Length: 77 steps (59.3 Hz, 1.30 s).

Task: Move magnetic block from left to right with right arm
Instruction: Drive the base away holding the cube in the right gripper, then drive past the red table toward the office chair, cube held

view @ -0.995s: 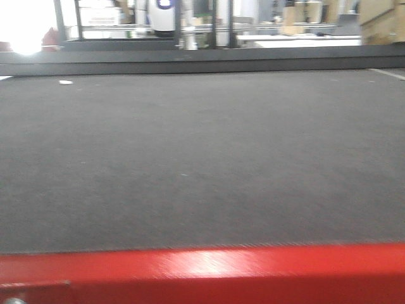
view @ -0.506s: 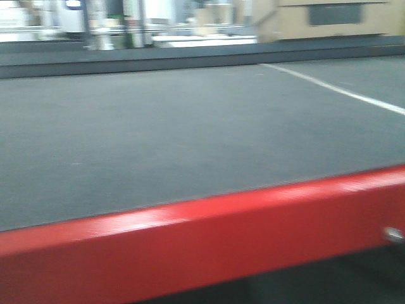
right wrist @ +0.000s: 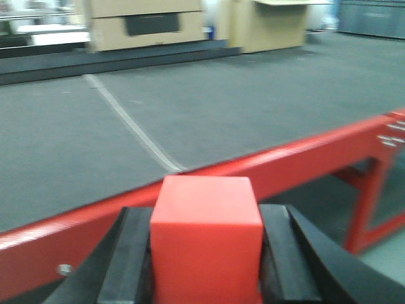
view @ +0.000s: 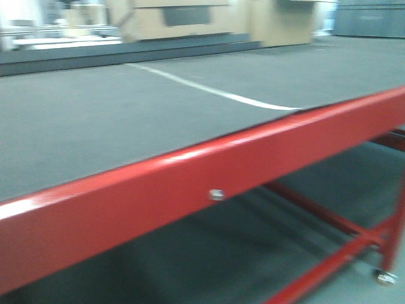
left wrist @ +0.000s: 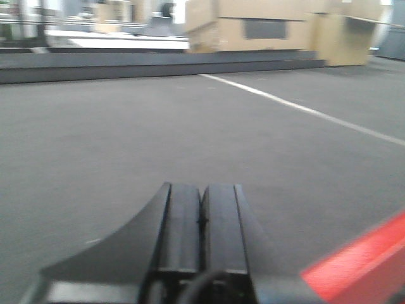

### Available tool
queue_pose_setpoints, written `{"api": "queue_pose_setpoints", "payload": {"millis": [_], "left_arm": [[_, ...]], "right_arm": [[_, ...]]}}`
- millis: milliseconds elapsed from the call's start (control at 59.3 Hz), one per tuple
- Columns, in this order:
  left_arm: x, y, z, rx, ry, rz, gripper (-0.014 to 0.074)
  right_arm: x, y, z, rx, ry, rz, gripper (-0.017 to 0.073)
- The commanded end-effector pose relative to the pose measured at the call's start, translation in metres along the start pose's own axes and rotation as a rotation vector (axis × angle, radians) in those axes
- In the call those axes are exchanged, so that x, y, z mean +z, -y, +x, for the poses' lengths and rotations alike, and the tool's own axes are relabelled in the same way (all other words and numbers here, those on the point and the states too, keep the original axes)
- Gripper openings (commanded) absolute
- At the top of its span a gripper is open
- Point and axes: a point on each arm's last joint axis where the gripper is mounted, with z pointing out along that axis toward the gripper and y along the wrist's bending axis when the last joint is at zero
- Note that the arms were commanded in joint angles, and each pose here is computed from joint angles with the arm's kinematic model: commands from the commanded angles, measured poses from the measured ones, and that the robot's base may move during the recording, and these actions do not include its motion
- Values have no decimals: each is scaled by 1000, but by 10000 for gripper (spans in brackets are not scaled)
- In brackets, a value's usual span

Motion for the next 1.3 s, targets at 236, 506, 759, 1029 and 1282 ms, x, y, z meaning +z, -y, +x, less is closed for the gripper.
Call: {"api": "queue_pose_setpoints", "payload": {"millis": [236, 506, 759, 1029, 1282], "left_arm": [[-1, 1, -5, -5, 88, 9, -116], [-1, 1, -5, -5, 88, 9, -116], [-1, 1, -5, -5, 88, 9, -116], [-1, 1, -5, -5, 88, 9, -115], [-1, 1, -5, -5, 88, 9, -116]], "right_arm": [[-1, -1, -16, -21, 106, -1, 249], [-1, -1, -16, -21, 106, -1, 249], [-1, -1, -16, -21, 106, -1, 249], [-1, -1, -16, -21, 106, -1, 249], [-1, -1, -16, -21, 106, -1, 249]]}}
